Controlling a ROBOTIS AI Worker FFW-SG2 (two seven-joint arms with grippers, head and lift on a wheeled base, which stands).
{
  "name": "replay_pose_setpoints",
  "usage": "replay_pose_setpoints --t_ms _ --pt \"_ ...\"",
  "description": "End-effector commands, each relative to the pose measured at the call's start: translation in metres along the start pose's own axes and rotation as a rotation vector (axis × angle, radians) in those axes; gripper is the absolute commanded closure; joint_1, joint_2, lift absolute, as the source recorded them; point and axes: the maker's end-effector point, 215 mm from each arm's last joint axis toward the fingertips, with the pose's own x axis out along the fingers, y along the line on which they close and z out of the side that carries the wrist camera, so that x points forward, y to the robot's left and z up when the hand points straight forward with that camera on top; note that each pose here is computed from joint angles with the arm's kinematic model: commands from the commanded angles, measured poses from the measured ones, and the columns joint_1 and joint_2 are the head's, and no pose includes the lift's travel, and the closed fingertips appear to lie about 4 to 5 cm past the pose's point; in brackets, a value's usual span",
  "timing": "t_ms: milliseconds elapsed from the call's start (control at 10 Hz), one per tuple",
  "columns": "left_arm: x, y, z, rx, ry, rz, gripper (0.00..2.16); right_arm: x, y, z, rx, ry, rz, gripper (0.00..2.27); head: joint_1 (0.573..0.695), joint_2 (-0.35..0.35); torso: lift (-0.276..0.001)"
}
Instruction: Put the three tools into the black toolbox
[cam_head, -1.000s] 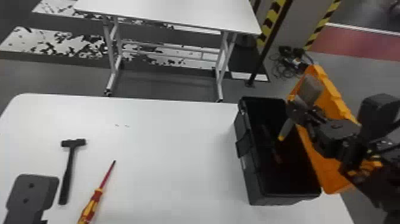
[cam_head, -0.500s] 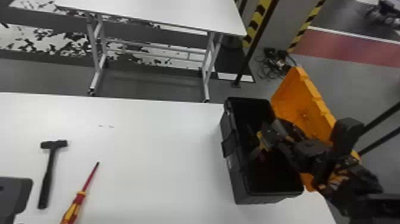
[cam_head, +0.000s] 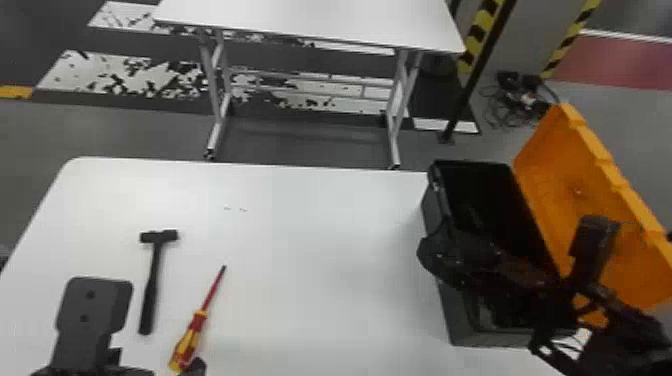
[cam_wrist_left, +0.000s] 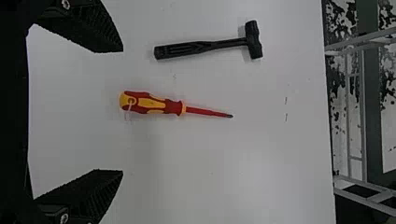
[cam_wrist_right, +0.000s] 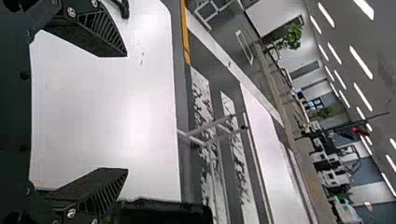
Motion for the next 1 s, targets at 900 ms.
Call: replay_pose_setpoints --t_ms 900 --pt "0.044 0.017 0.014 -0.013 -0.095 -0.018 0.08 0.007 0.139 -0.066 0.169 0.149 0.278 0.10 0.695 0.259 -0.051"
